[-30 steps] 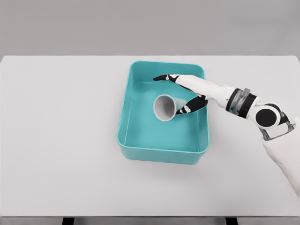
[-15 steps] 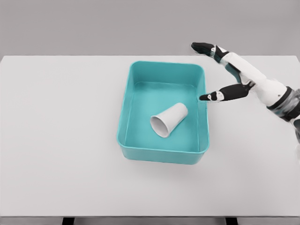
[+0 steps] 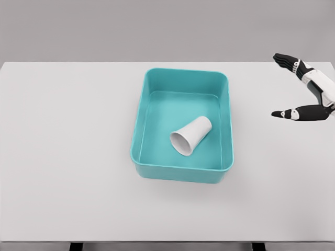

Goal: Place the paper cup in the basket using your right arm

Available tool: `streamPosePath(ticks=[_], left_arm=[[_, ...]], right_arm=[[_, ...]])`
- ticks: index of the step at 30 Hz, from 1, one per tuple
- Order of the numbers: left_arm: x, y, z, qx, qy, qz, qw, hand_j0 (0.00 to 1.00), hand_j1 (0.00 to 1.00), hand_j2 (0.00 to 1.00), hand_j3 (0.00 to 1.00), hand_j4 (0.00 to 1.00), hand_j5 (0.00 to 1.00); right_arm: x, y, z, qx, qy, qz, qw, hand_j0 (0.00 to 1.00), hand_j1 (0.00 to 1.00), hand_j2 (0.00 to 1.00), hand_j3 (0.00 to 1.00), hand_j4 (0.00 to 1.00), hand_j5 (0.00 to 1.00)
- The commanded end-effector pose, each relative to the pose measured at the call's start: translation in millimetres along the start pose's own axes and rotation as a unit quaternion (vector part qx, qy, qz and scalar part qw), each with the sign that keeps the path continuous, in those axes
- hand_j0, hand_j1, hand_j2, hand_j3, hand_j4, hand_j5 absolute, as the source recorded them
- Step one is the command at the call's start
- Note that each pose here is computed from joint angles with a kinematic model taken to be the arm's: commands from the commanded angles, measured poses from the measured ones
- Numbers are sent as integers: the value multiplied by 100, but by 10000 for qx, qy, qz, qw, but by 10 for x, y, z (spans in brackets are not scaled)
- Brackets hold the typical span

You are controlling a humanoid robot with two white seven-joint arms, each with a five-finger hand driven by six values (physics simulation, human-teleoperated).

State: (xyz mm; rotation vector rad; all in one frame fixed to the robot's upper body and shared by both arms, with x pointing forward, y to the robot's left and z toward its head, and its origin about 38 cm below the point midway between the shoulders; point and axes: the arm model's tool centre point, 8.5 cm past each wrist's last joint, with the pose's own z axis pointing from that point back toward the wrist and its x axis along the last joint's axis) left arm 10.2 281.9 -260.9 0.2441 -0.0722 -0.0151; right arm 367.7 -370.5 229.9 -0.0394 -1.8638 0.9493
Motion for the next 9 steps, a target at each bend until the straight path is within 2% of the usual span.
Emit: streamPosePath(ticks=[1, 9], left_arm=[[0, 0, 0, -2, 0, -1, 10000, 100, 100, 100, 100, 100, 100], [0, 0, 0, -2, 0, -1, 10000, 100, 100, 100, 100, 100, 100]], right_arm=[[0, -18, 4, -21, 6, 3, 10000, 100, 100, 100, 100, 100, 100], [1, 1, -26, -55, -17, -77, 10000, 100, 100, 100, 100, 100, 100]])
